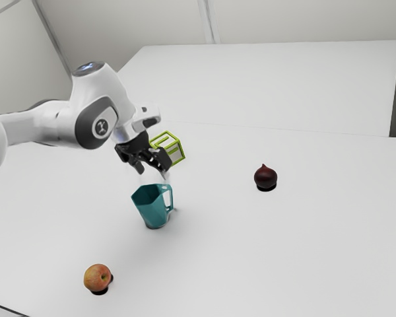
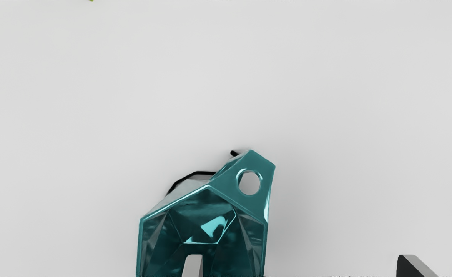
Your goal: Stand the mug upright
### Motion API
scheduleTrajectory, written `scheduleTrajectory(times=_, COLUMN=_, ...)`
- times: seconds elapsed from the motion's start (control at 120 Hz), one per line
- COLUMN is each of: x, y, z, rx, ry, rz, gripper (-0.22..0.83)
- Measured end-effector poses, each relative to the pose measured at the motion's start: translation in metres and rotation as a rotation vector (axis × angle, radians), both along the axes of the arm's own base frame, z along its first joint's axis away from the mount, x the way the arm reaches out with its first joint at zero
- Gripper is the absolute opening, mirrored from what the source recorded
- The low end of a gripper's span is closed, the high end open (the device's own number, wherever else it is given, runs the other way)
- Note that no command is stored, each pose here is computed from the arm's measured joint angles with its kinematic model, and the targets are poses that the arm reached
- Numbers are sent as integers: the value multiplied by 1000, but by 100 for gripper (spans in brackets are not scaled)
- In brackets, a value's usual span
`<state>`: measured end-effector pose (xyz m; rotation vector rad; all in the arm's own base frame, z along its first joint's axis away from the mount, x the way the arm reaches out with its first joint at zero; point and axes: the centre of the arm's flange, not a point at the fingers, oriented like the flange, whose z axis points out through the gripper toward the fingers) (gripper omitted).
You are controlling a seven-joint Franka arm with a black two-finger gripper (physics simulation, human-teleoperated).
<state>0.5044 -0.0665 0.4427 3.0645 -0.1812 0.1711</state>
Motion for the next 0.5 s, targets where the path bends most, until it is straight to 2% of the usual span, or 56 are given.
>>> scheduleTrajectory(times=0.217, x=24, y=-3, z=46, rx=-10, ry=48, rz=8, gripper=58)
scheduleTrajectory(times=0.5, x=43, y=1, z=107, rx=-10, ry=99, rz=40, gripper=59)
